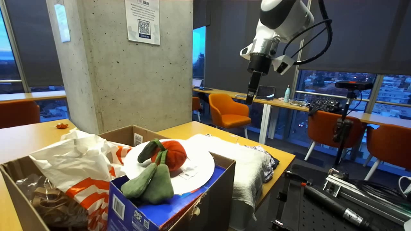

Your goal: Pick up the white disposable plate and put it on the cardboard box

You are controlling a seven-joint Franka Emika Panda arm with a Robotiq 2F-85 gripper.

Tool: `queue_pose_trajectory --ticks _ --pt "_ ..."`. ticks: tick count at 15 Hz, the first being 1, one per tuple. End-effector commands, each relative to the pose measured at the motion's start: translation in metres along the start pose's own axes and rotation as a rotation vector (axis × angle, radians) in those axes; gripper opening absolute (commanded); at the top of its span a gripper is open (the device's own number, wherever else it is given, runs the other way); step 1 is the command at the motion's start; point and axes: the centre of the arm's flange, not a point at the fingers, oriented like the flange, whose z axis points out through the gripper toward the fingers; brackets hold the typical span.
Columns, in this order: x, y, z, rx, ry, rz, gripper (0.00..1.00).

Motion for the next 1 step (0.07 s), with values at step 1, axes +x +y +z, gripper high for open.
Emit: queue_pose_trajectory --ticks 1 --pt "-0.0079 0.0043 0.0068 0.003 0.011 0.023 1.0"
